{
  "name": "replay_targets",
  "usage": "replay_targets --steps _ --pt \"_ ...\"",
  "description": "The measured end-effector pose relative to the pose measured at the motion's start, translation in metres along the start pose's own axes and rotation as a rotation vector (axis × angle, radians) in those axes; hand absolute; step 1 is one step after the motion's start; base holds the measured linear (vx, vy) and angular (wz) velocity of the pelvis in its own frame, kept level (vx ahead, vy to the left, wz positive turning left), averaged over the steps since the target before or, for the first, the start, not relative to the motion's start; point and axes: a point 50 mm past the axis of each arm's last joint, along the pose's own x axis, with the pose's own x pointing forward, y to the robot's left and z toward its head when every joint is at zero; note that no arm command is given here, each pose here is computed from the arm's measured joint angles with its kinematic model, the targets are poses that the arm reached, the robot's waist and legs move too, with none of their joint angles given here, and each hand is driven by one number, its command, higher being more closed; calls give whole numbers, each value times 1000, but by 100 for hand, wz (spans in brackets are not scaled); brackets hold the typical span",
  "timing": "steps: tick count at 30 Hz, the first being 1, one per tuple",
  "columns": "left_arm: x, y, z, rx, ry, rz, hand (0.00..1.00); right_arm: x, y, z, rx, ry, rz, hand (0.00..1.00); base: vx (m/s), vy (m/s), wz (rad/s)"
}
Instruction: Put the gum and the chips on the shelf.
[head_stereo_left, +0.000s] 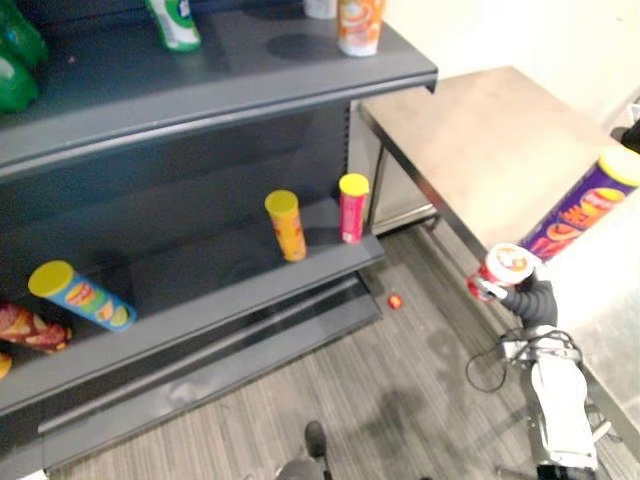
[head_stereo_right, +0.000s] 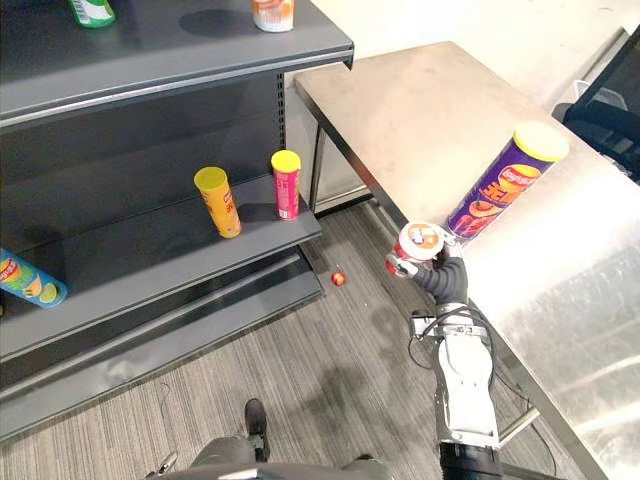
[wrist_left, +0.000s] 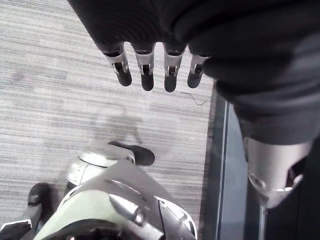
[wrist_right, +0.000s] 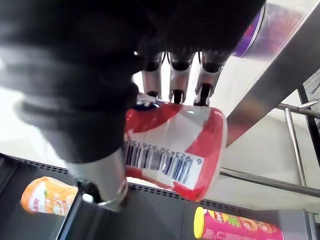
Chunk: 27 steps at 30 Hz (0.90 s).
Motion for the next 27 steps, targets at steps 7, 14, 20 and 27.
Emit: replay_targets --steps 7,14,20,27 --pt "2 -5 17 8 -69 -24 0 17 27 0 39 -13 96 100 107 19 35" --pt "4 -1 21 91 -70 -6 0 -6 22 -8 29 41 100 100 68 91 94" --pt "5 0 21 87 -58 -2 0 -16 27 -4 41 37 123 100 163 -66 87" --pt "5 -15 7 29 -11 -28 0 -20 23 -8 63 56 99 100 126 -184 29"
